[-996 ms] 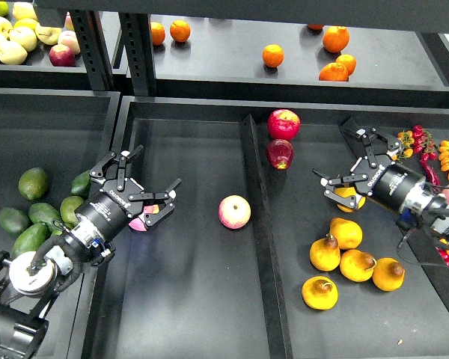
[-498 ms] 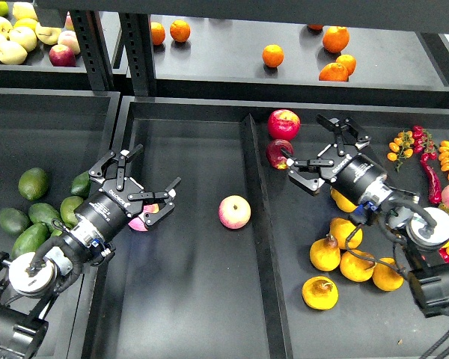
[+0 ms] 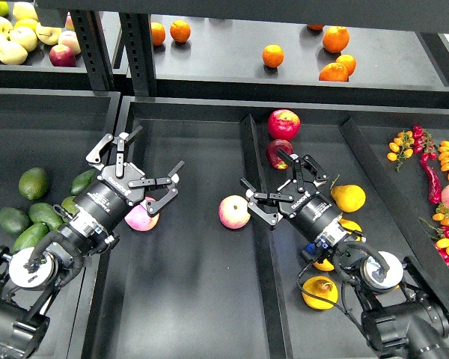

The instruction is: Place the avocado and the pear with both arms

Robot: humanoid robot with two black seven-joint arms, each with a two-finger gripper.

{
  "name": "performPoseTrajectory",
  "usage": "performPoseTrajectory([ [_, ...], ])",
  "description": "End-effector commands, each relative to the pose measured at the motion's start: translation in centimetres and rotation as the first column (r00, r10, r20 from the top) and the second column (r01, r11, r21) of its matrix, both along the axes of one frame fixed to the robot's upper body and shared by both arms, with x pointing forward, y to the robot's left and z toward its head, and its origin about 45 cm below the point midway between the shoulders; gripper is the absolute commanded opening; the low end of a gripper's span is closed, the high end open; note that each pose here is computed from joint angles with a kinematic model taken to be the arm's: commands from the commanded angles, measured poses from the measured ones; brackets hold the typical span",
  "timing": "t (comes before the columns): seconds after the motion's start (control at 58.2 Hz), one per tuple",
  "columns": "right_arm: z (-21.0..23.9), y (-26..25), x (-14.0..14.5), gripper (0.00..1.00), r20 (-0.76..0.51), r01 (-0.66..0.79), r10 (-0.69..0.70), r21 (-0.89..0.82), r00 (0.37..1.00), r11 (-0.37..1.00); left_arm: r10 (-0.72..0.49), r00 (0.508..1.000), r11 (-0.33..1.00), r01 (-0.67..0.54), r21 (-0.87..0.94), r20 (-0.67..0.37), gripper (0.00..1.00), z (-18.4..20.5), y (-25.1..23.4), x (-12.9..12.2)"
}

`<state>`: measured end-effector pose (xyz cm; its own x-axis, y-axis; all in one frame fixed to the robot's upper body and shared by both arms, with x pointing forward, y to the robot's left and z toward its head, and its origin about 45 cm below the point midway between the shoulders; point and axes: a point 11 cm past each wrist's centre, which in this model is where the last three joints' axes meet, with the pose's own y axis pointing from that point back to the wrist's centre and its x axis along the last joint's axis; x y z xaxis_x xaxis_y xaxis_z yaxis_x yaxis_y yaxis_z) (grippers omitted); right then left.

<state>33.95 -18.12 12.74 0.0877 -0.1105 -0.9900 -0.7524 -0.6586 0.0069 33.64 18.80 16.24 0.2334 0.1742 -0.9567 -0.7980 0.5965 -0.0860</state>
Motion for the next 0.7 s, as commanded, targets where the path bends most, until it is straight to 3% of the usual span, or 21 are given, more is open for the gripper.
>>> performPoseTrajectory([
  [0.0,0.3,-0.2,-0.1,0.99,0.039,0.003,-0.003,0.011,0.999,1.0,0.003,1.0,1.0,-0.003,0.008,0.004,0.99,0.3,0.1,1.3],
  [0.275,-0.1,-0.9,-0.7,0.99,0.034,0.075,-0.075,0.026,0.997,0.997,-0.006,1.0,0.999,0.007,0.034,-0.019,1.0,-0.2,-0.2,2.8],
  [0.687,-0.1,-0.8,-1.6,0.99,0.033,0.074,-0.075,0.039,0.997,0.996,-0.009,1.0,1.0,0.009,0.029,-0.008,1.0,-0.2,-0.2,2.7],
])
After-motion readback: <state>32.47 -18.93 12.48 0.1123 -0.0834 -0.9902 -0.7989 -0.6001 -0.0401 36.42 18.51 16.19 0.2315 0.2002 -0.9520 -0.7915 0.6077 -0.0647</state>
